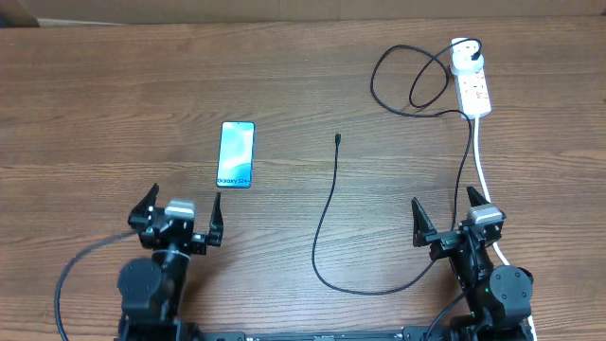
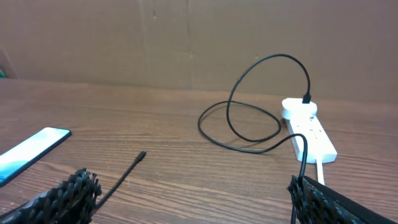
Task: Plug charger to phone and switch on socket
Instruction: 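Move the left gripper over the Galaxy phone and lower onto it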
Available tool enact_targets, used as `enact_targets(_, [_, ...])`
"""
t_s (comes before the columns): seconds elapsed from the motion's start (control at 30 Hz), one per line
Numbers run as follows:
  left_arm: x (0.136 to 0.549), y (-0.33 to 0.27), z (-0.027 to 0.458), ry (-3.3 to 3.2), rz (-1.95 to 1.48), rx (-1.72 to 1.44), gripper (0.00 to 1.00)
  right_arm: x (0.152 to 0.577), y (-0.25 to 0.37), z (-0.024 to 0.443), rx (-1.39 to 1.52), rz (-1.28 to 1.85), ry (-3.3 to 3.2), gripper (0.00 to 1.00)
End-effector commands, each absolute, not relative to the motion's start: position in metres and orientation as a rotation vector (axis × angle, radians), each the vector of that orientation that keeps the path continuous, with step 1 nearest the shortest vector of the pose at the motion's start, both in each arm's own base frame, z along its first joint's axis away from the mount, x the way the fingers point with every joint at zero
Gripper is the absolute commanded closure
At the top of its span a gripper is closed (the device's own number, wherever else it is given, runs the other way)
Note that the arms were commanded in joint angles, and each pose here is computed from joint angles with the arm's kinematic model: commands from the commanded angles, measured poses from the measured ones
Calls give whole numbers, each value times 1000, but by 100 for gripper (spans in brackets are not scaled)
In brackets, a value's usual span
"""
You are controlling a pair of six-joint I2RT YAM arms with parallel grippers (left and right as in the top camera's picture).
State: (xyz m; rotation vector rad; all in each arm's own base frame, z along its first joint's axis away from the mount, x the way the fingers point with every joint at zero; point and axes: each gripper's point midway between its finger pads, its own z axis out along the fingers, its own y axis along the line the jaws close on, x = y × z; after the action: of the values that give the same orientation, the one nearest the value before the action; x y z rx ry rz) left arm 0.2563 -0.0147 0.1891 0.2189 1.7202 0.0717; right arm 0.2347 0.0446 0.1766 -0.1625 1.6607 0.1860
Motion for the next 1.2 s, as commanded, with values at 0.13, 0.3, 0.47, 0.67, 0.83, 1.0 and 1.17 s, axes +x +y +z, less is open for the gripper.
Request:
enact_targets(0.13, [276,-20,231,1789,60,280,0,223,48,213,-178,211,1613,0])
enact_targets(0.3, [288,-20,249,1915,48,301,0,219,48,221,-143,243,1629,0])
enact_targets(0.47, [295,-24,269,2033,8,324,0,218,52,225,-154,270,1679,0])
enact_targets(0.67, [303,-26,286,2183,-26,338,0,222,59,239,-176,309,1786,0])
enact_targets(0.83, [310,-36,289,2304,-123,375,0,234,67,266,-199,353,1906,0])
enact_targets(1.0, [319,-45,286,2445,-218,394,1,247,70,284,-189,371,2110,0])
enact_targets(1.17, [330,-47,284,2601,-271,392,1,262,72,294,-167,381,2344,0])
